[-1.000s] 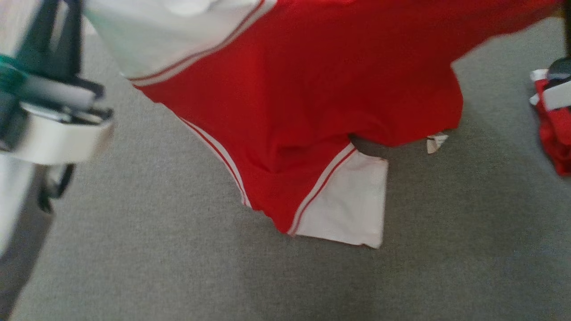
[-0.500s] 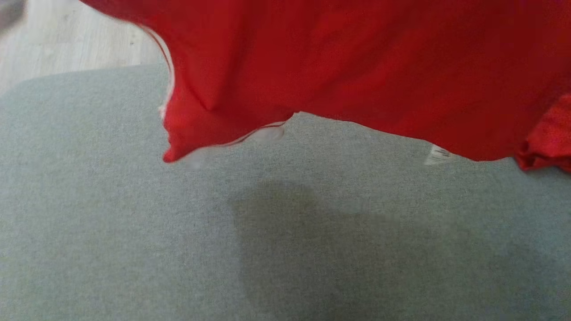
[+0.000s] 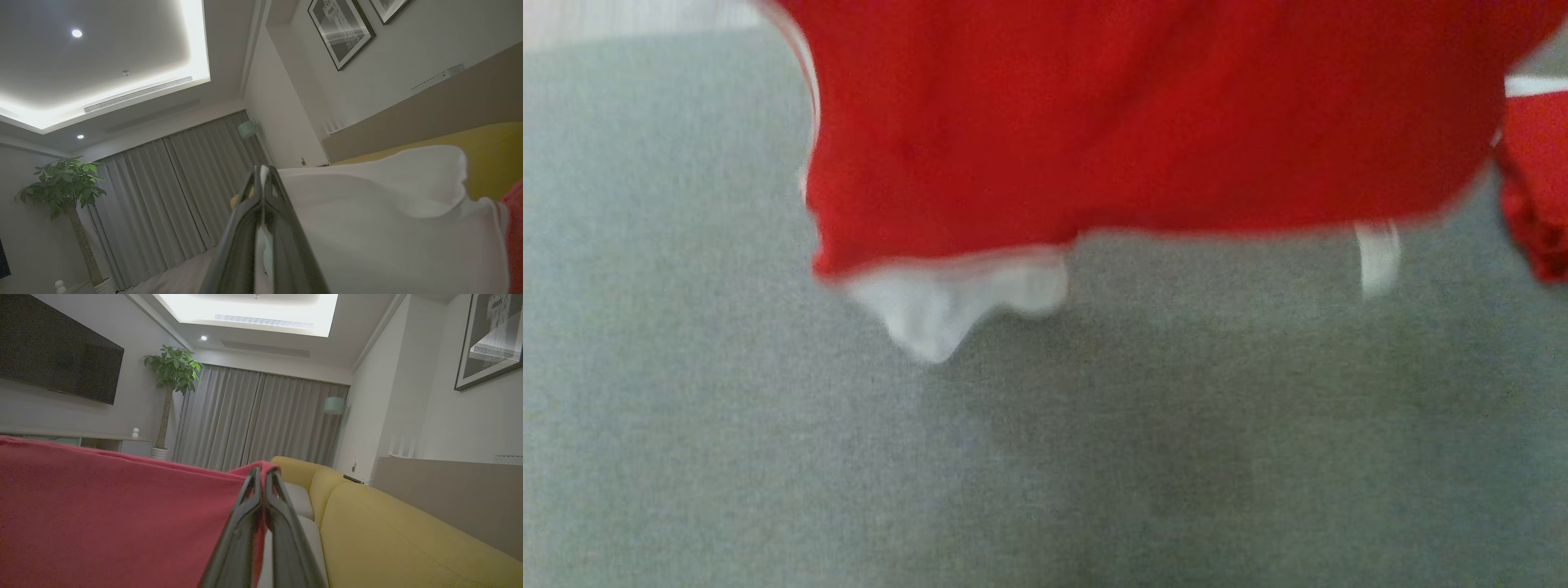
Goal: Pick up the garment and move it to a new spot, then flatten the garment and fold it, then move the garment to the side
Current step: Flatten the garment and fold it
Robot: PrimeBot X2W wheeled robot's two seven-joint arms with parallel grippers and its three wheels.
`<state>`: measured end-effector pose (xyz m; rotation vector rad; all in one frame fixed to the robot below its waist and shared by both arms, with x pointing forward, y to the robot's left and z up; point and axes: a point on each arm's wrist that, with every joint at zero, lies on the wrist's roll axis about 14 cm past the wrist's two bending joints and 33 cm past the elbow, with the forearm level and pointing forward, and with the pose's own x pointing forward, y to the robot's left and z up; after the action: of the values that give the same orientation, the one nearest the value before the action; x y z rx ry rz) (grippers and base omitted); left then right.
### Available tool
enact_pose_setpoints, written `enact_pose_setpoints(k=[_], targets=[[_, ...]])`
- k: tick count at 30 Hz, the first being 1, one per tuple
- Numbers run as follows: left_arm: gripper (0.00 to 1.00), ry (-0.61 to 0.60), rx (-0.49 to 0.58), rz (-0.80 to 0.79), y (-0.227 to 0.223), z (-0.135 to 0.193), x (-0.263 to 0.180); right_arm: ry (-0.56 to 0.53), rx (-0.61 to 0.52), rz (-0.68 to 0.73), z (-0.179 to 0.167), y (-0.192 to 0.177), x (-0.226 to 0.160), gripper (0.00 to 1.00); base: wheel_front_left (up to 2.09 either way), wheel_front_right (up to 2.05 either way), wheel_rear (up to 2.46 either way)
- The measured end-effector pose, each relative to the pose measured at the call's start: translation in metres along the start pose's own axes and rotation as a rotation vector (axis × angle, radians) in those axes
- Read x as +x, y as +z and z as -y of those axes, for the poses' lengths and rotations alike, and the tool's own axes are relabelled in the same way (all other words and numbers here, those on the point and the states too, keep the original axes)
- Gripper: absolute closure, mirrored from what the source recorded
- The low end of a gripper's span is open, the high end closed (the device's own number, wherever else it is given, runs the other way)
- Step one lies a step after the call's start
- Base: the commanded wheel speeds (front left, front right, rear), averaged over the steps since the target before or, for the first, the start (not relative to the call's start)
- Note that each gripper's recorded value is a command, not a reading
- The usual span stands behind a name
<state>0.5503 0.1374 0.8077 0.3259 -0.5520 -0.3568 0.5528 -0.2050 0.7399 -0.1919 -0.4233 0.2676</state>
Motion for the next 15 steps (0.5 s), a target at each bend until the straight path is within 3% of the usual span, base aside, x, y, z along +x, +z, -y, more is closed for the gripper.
enact_pose_setpoints(k=[8, 15], targets=[[1.00, 0.004, 0.059, 0.109, -0.032, 0.000, 0.050, -0.015, -0.101, 0.061, 0.012, -0.038, 0.063, 1.00, 0.00, 0.00, 0.00], [1.00, 0.006, 0.042, 0.106, -0.070, -0.004, 0.052, -0.017, -0.144, 0.037, 0.014, -0.076, 0.081, 1.00, 0.00, 0.00, 0.00]])
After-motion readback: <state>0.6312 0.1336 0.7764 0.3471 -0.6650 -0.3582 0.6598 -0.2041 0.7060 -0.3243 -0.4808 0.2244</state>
